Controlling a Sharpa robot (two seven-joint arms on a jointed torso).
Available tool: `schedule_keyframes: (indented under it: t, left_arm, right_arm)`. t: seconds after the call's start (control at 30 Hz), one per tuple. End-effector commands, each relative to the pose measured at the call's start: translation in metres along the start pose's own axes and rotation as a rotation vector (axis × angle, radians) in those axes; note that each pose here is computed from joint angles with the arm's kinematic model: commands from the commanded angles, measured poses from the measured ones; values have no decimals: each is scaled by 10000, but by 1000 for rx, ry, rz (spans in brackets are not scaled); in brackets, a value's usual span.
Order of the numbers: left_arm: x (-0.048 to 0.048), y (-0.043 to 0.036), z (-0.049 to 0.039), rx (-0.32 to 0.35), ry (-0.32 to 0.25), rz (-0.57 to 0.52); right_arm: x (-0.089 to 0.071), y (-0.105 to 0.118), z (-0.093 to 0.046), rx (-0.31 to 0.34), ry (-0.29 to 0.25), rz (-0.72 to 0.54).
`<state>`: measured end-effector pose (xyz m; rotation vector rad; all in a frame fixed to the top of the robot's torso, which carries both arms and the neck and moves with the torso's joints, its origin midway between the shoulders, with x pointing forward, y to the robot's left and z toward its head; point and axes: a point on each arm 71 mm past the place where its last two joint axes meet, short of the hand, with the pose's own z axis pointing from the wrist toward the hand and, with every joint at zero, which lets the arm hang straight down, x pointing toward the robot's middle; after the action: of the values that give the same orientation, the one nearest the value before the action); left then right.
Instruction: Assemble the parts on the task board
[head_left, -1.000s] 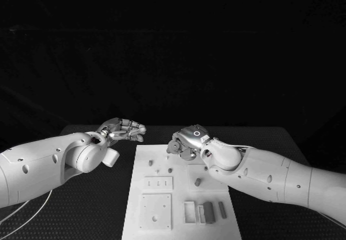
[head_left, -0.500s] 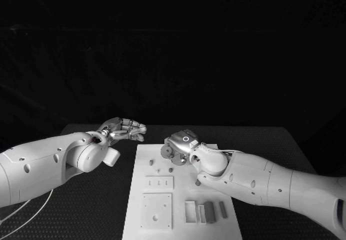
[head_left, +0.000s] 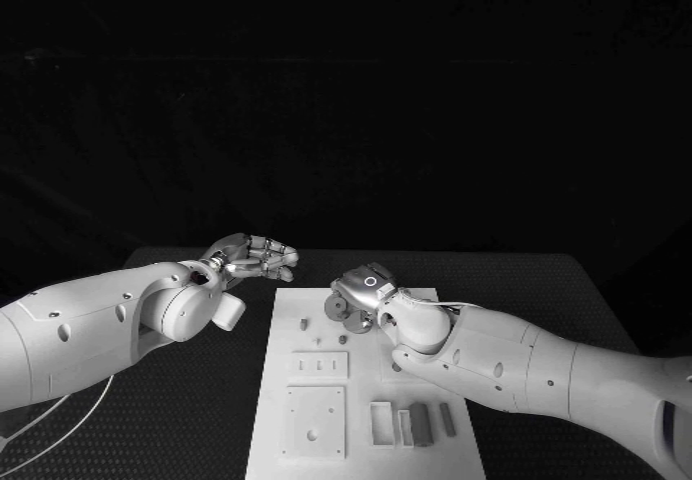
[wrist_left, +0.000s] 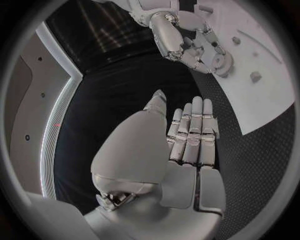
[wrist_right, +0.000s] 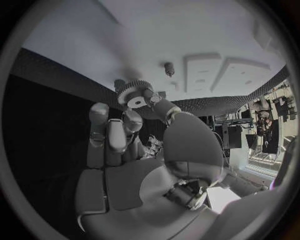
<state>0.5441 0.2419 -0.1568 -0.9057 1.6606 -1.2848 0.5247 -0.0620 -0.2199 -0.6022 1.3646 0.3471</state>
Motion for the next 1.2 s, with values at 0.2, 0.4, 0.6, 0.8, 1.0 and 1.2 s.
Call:
schedule_keyframes:
  t: [0.2, 0.4, 0.6, 0.8, 1.0, 1.2]
  left_arm:
    - [25, -19, 11, 15, 15, 0]
    - [41, -23, 20, 16, 20, 0]
    - [44, -23, 25, 16, 21, 0]
    - [47, -24, 33, 16, 22, 0]
    - [45, -23, 37, 16, 22, 1]
    - [57, -24, 47, 16, 25, 0]
  right_arm:
    - [40, 32, 11, -13, 20, -17]
    - [61, 43, 23, -13, 23, -13]
    - [92, 62, 39, -11, 26, -10]
    - [146, 91, 55, -10, 33, -6]
    - [171, 87, 54, -7, 37, -6]
    - [186, 89, 62, -7, 42, -3]
